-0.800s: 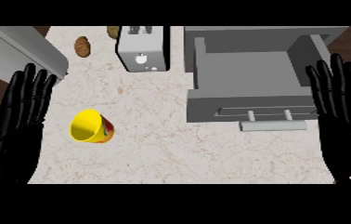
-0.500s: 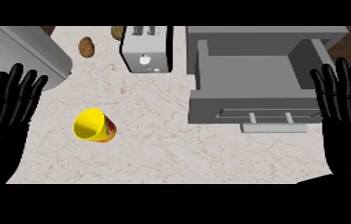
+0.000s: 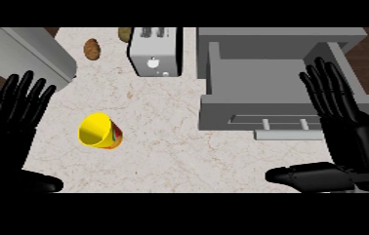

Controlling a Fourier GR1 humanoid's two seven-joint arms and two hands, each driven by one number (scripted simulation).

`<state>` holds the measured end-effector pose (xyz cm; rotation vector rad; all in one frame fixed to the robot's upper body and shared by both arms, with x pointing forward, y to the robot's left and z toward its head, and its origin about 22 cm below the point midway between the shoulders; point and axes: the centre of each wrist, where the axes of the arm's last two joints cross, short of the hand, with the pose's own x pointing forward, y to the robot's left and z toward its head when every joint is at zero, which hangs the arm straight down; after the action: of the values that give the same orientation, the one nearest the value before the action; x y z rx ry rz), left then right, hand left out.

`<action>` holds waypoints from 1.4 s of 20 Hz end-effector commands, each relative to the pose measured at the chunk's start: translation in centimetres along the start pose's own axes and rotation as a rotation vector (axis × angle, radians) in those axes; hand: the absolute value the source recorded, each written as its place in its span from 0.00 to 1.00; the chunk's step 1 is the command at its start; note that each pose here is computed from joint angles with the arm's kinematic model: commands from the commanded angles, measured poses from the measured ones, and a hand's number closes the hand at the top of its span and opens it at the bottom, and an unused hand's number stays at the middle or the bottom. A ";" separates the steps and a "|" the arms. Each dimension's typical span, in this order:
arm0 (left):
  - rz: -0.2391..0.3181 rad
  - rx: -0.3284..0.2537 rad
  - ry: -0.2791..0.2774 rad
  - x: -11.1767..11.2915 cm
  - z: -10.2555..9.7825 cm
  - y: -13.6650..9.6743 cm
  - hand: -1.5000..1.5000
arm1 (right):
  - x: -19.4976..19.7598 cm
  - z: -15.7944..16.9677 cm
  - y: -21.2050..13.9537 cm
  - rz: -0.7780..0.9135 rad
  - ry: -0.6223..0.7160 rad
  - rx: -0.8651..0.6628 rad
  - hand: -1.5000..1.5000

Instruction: Pick up the cup, place it into the drawer and close the drawer

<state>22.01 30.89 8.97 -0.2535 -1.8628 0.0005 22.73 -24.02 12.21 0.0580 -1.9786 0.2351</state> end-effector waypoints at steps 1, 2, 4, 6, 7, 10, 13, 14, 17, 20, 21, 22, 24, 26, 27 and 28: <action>-0.025 0.026 0.035 -1.3 0.4 2.8 0.00 | -1.2 -1.0 -0.6 -0.026 0.035 0.010 0.00; -0.025 0.039 0.059 -3.1 -0.5 1.3 0.00 | 0.4 -1.9 -0.9 -0.015 0.018 0.023 0.00; -0.017 0.045 0.084 -5.0 -0.8 3.3 0.00 | -1.7 -1.0 0.0 -0.012 0.011 0.017 0.00; -0.014 0.054 0.118 -6.0 -0.6 3.7 0.00 | 0.1 -2.5 0.2 0.006 0.005 0.033 0.00; -0.062 0.053 0.123 -5.9 -1.4 3.7 0.00 | -1.0 -2.0 0.7 -0.008 0.002 0.025 0.00; -0.041 0.078 0.157 -6.9 1.5 4.4 0.00 | 0.0 -2.5 -0.9 0.006 -0.004 0.013 0.00; -0.074 0.104 0.182 -10.7 0.5 6.1 0.00 | 0.1 -4.6 0.5 -0.008 -0.023 0.014 0.00; -0.083 0.109 0.181 -11.3 2.1 6.6 0.00 | -1.2 -3.3 -1.5 0.027 -0.012 0.010 0.00; -0.102 0.129 0.224 -13.3 2.2 5.4 0.00 | -1.5 -3.5 -1.2 0.003 -0.042 0.001 0.00; -0.092 0.144 0.239 -14.0 2.5 7.7 0.00 | 1.2 -3.8 -2.0 0.009 -0.001 0.005 0.00; -0.086 0.145 0.227 -14.9 3.0 8.6 0.00 | 0.5 -4.1 -2.2 -0.004 -0.013 0.006 0.00; -0.102 0.145 0.246 -15.4 3.3 7.6 0.00 | 0.5 -4.2 -1.4 0.026 -0.024 0.013 0.00; -0.094 0.153 0.244 -16.7 3.7 9.1 0.00 | 1.2 -5.6 -1.5 0.014 -0.024 0.011 0.00; -0.100 0.139 0.255 -18.1 5.2 7.1 0.00 | 0.0 -3.3 -3.3 0.018 -0.034 0.012 0.00; -0.114 0.135 0.256 -18.9 4.4 8.2 0.00 | 1.1 -5.2 -1.5 0.026 -0.021 0.016 0.00; -0.101 0.148 0.249 -18.1 2.9 9.8 0.00 | 0.6 -5.6 -2.0 0.006 -0.009 0.015 0.00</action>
<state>25.01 36.67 -9.31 -0.0578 -1.6221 0.0326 27.02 -24.87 14.81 0.0578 -1.9976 0.2572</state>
